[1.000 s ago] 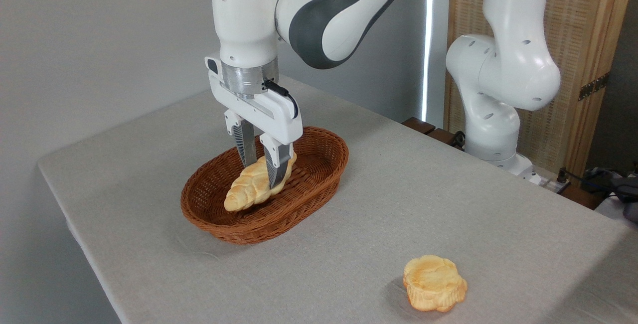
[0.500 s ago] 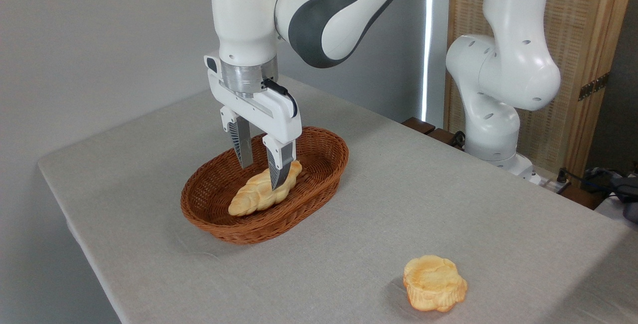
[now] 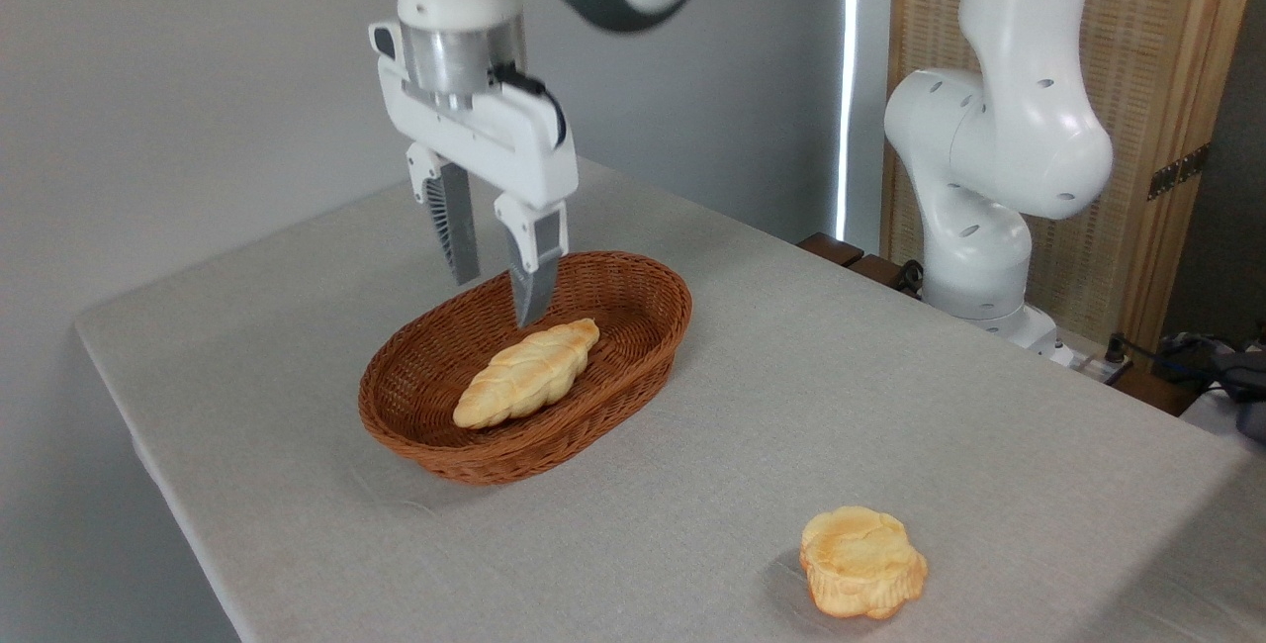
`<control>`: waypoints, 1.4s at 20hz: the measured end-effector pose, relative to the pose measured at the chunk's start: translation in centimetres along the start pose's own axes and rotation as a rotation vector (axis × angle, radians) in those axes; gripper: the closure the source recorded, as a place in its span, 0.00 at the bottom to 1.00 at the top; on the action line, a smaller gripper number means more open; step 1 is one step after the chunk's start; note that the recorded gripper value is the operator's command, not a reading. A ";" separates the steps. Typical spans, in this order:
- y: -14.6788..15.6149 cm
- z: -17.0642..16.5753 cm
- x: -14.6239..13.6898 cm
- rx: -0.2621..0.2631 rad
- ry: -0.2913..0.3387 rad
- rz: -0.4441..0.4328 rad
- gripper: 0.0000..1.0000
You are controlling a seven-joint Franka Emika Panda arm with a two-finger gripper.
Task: Put bread into the basket
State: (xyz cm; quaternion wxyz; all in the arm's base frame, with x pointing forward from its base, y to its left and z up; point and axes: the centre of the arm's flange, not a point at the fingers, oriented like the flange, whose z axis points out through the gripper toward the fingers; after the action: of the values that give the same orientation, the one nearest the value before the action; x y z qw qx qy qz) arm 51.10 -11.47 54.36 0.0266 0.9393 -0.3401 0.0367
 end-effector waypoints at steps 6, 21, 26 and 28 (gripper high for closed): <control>-2.5 -2.7 -0.6 0.035 -0.078 0.051 0.00; -7.4 -5.8 0.7 0.018 -0.054 0.028 0.00; -6.4 -5.9 1.5 0.018 -0.049 0.051 0.00; -6.5 -5.8 1.5 0.017 -0.051 0.049 0.00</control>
State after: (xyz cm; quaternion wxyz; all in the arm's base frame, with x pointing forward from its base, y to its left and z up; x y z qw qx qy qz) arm 56.10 -6.99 60.14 0.0090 0.9315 -0.3632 0.0163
